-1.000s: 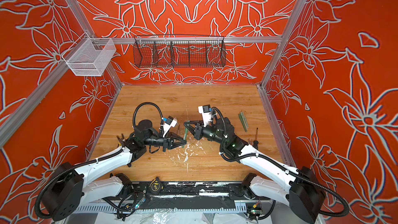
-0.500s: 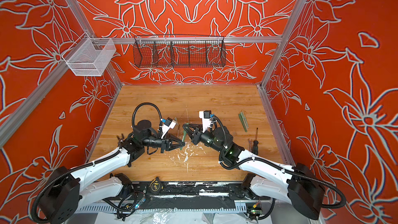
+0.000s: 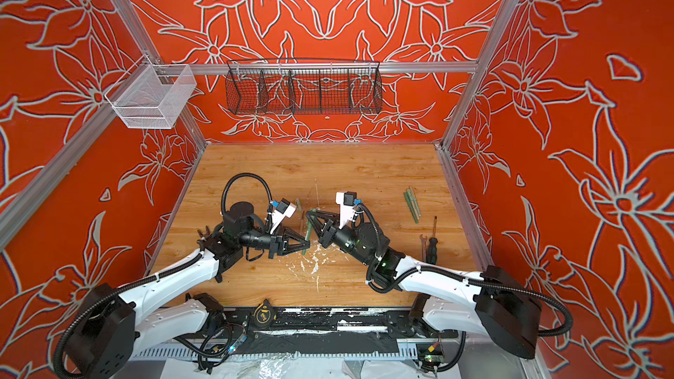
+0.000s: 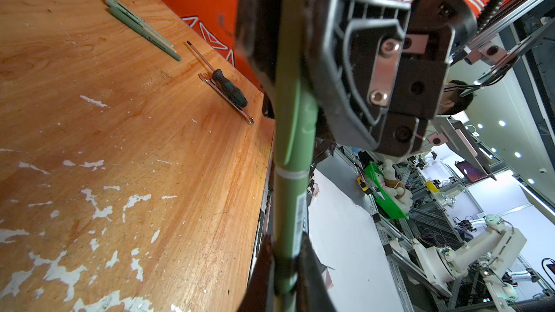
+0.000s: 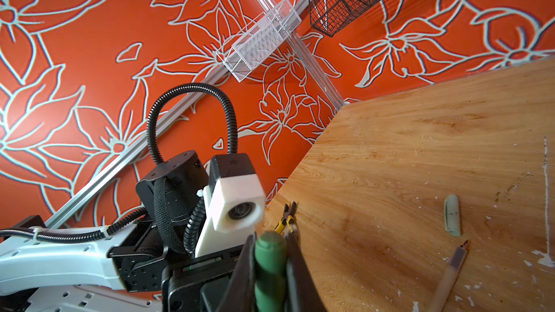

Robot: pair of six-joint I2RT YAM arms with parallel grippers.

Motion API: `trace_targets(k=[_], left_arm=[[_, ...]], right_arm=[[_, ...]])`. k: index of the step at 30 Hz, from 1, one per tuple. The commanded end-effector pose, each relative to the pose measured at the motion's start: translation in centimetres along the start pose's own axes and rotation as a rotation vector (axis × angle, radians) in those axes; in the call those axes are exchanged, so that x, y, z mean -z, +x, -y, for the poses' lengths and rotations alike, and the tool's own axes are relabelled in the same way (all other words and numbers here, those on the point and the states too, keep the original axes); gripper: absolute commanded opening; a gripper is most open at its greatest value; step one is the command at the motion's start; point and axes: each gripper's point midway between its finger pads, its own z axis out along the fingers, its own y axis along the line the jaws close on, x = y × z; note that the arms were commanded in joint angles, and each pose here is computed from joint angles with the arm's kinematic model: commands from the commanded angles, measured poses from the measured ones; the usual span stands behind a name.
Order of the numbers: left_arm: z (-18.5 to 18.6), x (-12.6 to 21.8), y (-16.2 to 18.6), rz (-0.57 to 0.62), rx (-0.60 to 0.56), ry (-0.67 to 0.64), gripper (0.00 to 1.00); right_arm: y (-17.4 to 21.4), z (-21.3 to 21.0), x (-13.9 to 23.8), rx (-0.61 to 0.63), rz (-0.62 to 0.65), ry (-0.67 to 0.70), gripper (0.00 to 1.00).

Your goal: Insert the pens into the pen caps

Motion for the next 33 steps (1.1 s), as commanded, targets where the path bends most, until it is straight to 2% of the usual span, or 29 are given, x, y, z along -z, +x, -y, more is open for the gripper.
trace_targets(k=[1,9,16,20,24,26,27,29,33], left_arm=[[4.6,2.8,-12.3,0.339,-0.402,-0.047,0.00],[4.7,3.2,-14.3,0.365,-0.440,-0.058,0.00],[4.1,3.1,-14.3,0.358,-0.414,-0.059,0.00],[3.8,3.1,-13.9,0.352,-0.385,-0.067,0.00],[3.7,3.3,-13.4,0.353,-0.350,-0.073,0.00],[3.6,3.4,-13.0,0.355,-0.332,-0.082,0.12],[3.5,3.5,-12.7,0.354,-0.321,-0.086,0.23],[3.5,3.6,-12.1,0.348,-0.293,-0.094,0.45],[3.7,4.5,-10.8,0.365,-0.241,-0.134,0.98]], right_arm=[[15.9,3.8,4.6,-0.047,-0.587,0.084,0.00],[16.9,3.8,4.8,-0.046,-0.609,0.088,0.00],[16.7,4.0,4.8,-0.028,-0.602,0.109,0.00],[14.0,3.9,3.9,0.027,-0.533,0.157,0.00],[9.1,3.7,2.6,0.041,-0.421,0.200,0.00],[6.3,3.9,2.4,0.052,-0.351,0.238,0.00],[4.7,4.2,2.5,0.055,-0.312,0.268,0.00],[1.7,5.4,3.1,0.055,-0.245,0.344,0.00],[-4.1,9.2,6.0,0.068,-0.162,0.536,0.00]])
